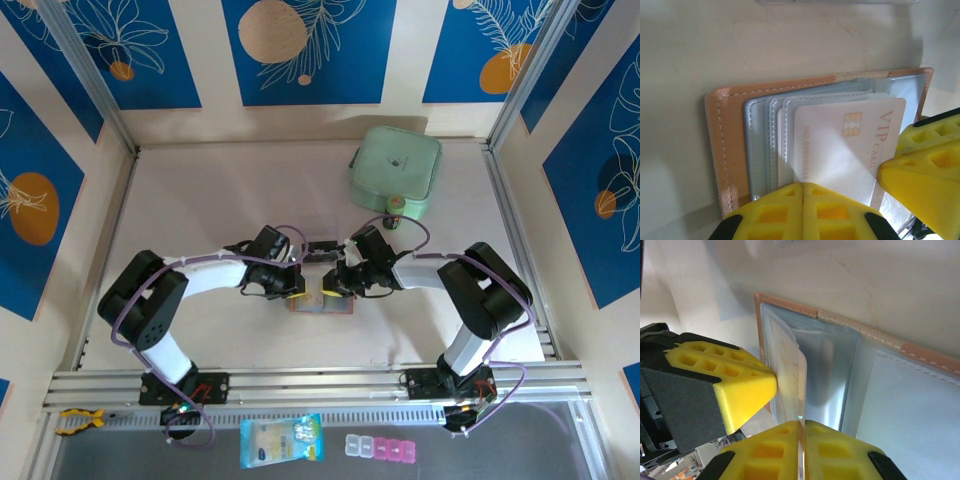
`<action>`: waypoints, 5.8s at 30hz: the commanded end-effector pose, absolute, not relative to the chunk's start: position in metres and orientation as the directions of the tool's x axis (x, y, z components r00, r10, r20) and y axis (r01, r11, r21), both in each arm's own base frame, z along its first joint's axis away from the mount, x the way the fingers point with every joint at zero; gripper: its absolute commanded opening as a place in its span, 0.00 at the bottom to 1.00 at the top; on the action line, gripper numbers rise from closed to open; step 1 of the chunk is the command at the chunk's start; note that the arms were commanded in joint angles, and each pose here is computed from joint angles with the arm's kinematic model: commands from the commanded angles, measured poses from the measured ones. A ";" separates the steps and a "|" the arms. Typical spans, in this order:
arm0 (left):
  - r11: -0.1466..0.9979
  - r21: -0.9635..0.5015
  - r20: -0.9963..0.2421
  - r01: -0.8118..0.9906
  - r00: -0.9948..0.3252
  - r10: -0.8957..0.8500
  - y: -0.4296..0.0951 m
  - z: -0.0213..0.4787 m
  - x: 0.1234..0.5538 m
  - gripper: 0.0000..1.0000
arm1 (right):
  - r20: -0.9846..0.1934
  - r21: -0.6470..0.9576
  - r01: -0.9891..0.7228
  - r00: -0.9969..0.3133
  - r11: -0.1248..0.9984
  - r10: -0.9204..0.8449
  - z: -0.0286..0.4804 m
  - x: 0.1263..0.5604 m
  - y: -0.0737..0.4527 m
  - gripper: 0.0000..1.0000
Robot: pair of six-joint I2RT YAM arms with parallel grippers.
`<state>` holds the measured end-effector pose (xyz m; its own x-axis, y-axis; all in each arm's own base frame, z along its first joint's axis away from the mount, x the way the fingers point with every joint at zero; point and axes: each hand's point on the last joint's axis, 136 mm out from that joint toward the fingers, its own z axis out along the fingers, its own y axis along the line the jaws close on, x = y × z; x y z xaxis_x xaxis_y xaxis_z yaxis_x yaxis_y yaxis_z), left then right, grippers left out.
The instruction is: Take the credit cards out of the card holder
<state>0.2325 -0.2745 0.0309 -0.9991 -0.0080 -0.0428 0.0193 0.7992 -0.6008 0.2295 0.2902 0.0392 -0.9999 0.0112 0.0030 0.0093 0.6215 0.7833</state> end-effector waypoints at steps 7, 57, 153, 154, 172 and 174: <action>0.858 -0.514 0.021 -0.008 -1.000 0.003 -0.259 0.008 0.219 0.00 | 0.013 0.784 0.019 -1.000 0.621 0.015 0.038 0.225 0.284 0.05; 0.882 -0.472 0.040 -0.009 -0.999 0.012 -0.251 0.002 0.214 0.00 | 0.011 0.761 0.043 -0.999 0.648 0.053 0.039 0.217 0.246 0.06; 0.764 -0.645 -0.211 0.031 -0.967 -0.140 -0.218 0.078 0.225 0.17 | -0.355 0.017 -0.997 -0.073 0.072 -0.932 0.139 0.293 0.250 0.00; 0.766 -0.642 -0.212 0.029 -0.967 -0.141 -0.216 0.078 0.225 0.17 | -0.354 0.013 -0.998 -0.068 0.068 -0.933 0.141 0.299 0.251 0.00; 0.779 -0.627 -0.211 -0.003 -0.962 -0.173 -0.206 0.081 0.224 0.18 | -0.337 0.022 -0.999 -0.038 0.033 -0.941 0.133 0.360 0.265 0.00; 0.780 -0.626 -0.209 -0.006 -0.962 -0.174 -0.205 0.081 0.223 0.19 | -0.333 0.029 -0.999 -0.036 0.028 -0.942 0.128 0.361 0.266 0.00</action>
